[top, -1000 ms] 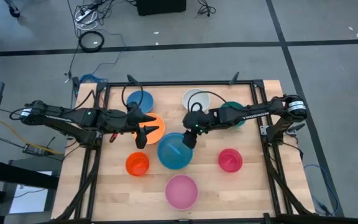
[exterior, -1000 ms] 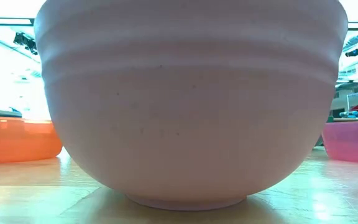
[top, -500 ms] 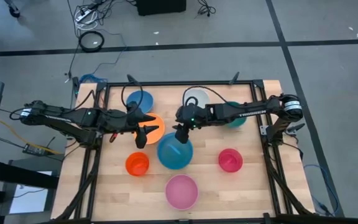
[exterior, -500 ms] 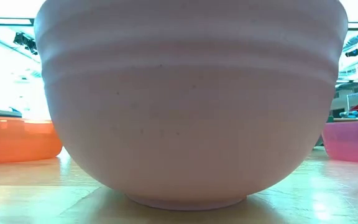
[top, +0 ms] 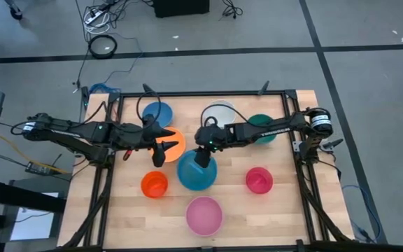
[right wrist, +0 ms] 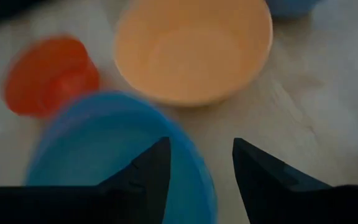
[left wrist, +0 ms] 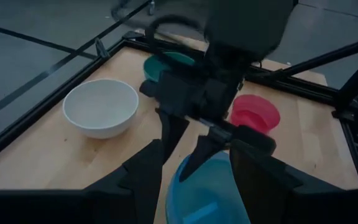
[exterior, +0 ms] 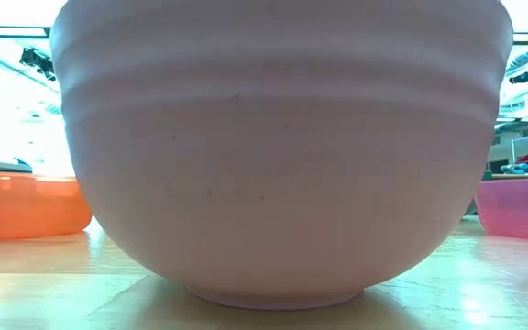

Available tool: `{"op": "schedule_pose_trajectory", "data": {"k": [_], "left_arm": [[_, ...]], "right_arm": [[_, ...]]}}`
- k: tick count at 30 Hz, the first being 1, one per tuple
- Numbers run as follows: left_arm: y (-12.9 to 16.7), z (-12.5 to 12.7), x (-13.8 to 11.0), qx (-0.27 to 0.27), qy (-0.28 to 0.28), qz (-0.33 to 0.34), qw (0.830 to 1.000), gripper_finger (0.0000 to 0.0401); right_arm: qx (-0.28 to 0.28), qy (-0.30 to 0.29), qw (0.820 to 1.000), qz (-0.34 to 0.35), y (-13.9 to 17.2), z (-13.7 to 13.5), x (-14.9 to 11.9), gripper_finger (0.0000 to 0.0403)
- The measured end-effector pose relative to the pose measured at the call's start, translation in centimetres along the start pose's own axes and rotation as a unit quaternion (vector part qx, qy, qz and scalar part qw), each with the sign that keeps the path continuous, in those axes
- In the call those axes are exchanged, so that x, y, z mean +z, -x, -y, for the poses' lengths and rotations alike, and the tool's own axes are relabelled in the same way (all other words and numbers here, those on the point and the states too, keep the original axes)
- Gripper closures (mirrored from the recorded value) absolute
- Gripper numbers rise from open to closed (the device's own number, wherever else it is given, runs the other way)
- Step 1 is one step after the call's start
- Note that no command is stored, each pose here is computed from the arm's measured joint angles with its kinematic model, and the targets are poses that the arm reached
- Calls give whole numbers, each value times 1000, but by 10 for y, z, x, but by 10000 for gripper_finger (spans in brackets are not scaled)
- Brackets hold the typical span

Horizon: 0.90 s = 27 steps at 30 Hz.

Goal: Nest bowls inside each other
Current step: Stack the blue bowl on top of the green bowl

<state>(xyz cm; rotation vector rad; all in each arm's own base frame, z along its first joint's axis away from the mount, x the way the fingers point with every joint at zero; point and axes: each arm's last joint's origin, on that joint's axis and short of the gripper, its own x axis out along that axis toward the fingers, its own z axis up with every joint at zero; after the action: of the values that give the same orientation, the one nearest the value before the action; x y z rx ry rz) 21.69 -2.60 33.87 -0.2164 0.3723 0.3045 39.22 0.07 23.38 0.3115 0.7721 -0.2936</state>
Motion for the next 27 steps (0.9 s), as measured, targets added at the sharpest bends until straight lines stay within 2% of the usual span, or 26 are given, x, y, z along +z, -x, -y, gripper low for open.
{"op": "schedule_pose_trajectory", "data": {"k": [9,18,27], "left_arm": [[0,0,0,0,-1,-1,1000,206],[-1,-1,-4,3,-2,-8,1000,206],[-1,-1,-3,2,-1,-6,1000,206]], "right_arm": [[-10,-4,1000,-11,-9,1,-4,243],[-17,-3,997,-69,-25,0,-21,259],[-10,16,998,-54,-16,-11,-21,278]]}}
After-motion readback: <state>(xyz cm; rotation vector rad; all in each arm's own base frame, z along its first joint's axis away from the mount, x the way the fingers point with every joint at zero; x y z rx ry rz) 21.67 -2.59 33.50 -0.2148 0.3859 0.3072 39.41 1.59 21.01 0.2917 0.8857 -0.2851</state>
